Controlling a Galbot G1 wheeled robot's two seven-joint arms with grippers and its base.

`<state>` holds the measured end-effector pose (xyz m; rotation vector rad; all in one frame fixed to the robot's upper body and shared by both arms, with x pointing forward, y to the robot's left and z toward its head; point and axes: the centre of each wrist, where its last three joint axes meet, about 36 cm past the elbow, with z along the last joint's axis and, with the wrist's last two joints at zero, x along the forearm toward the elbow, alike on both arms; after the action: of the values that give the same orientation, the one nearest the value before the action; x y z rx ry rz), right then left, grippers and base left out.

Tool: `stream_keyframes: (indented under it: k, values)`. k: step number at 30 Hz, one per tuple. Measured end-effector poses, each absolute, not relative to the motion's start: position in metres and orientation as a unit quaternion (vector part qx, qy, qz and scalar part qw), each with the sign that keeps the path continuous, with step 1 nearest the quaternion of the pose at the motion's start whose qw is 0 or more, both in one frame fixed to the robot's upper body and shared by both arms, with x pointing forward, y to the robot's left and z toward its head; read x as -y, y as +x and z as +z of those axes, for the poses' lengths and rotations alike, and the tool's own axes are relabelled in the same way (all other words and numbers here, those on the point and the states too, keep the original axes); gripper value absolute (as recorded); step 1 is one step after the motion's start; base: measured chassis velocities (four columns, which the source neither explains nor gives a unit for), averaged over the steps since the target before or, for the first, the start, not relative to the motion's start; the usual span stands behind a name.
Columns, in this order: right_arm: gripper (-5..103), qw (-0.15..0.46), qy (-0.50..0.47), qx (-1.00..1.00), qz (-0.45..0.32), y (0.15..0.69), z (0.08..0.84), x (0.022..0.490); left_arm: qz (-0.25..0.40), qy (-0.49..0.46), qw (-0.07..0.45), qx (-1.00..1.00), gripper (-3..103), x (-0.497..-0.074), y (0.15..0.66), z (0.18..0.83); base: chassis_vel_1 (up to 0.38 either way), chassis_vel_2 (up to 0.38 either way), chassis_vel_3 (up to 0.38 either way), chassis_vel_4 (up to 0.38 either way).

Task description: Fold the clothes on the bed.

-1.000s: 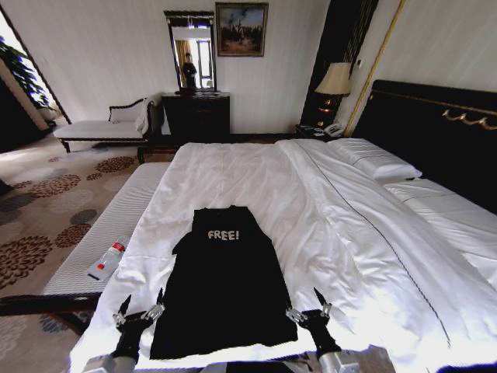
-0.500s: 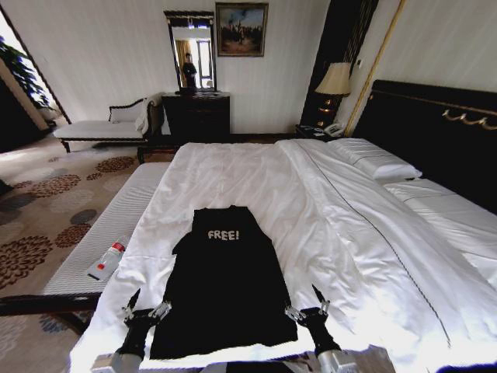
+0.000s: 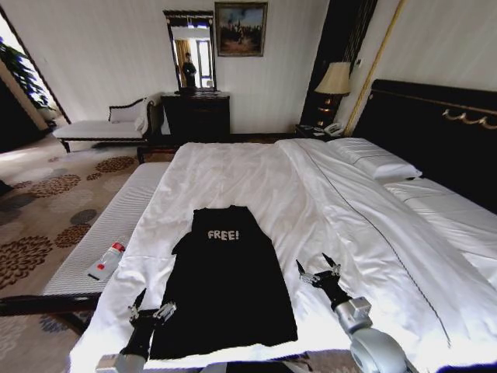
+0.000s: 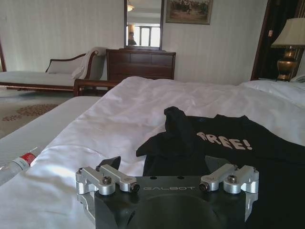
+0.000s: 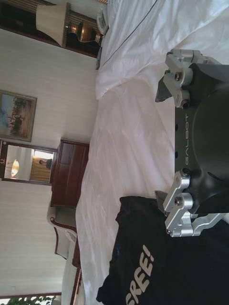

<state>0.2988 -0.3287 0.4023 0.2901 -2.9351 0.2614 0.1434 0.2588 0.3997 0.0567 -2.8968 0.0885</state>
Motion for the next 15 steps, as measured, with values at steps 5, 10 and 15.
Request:
stream_keyframes:
  k: [5, 10, 15]
  values:
    - [100, 0.076, 0.135, 0.981, 0.119, 0.335, 0.398, 0.332, 0.029, 0.023, 0.127, 0.991, 100, -0.253, 0.139, 0.394, 0.0, 0.0, 0.0, 0.0]
    - [100, 0.071, 0.174, 0.969, 0.157, 0.36, 0.38, 0.326, 0.03, 0.026, 0.132, 0.991, 100, -0.249, 0.135, 0.394, 0.0, 0.0, 0.0, 0.0]
    - [100, 0.073, 0.21, 0.963, 0.153, 0.382, 0.37, 0.317, 0.03, 0.032, 0.138, 0.989, 100, -0.249, 0.131, 0.393, 0.0, 0.0, 0.0, 0.0]
